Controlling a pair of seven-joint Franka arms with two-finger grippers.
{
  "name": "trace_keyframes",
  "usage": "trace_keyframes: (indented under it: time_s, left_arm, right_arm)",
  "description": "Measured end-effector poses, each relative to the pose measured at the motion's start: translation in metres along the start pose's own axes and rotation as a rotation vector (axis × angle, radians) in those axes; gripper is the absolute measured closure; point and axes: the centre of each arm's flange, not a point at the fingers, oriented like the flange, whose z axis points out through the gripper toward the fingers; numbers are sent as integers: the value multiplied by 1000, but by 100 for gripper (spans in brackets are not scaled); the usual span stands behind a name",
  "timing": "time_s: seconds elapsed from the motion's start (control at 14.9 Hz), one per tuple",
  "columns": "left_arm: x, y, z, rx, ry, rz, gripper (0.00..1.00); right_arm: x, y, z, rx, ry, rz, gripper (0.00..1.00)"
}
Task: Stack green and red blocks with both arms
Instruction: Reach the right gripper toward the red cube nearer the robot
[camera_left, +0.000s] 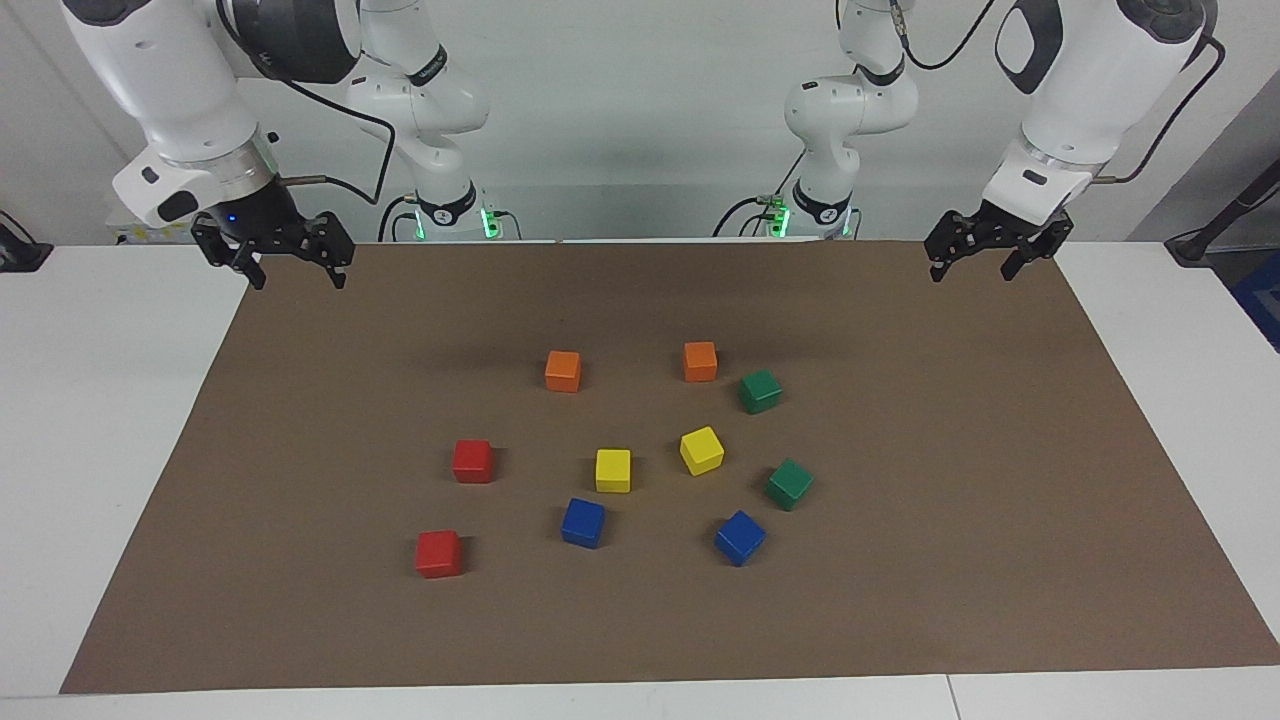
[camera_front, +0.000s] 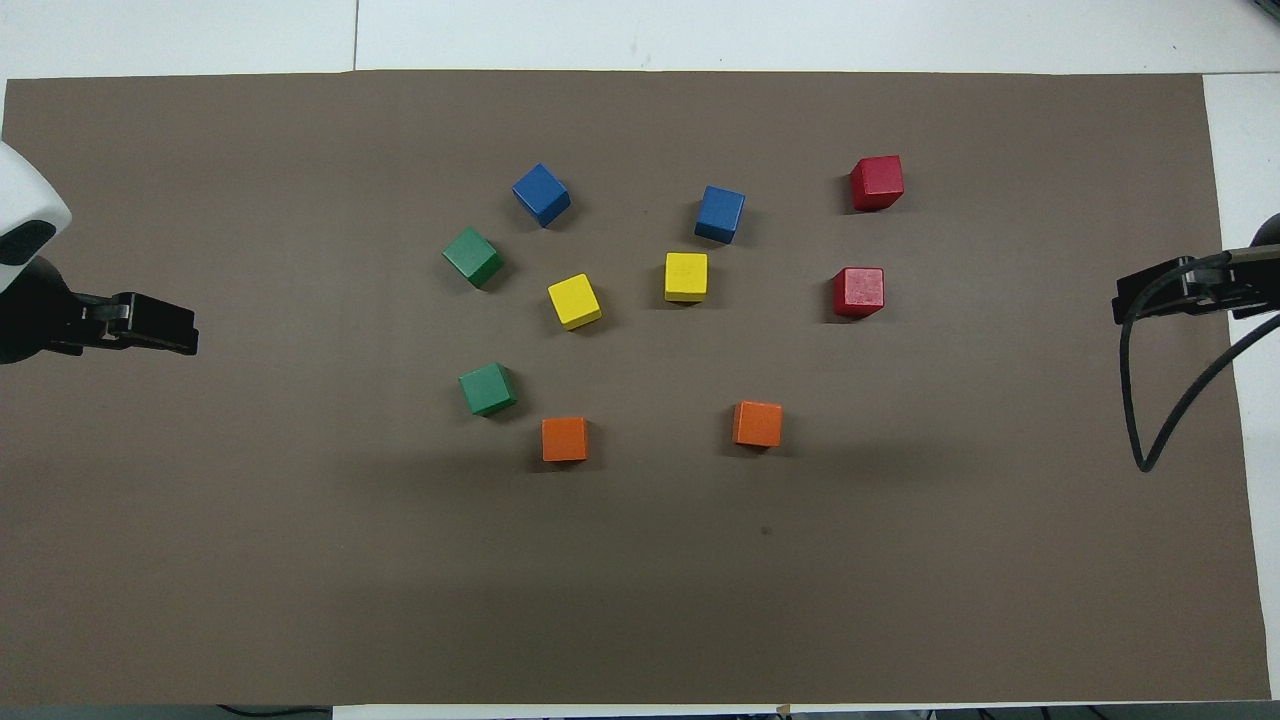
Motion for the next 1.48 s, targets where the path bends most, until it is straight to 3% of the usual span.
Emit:
trace_keyframes:
  time_s: [1.08,1.28,1.48]
  left_arm:
    - [0,0,0,0,0,0,0]
    - [0,0,0,0,0,0,0]
    - [0,0,0,0,0,0,0]
  right_arm:
    - [0,-10,4,-1,5,-19,0]
    - [8,-37,26,0,49,-7,0]
    - [24,-76,78,2,52,54,0]
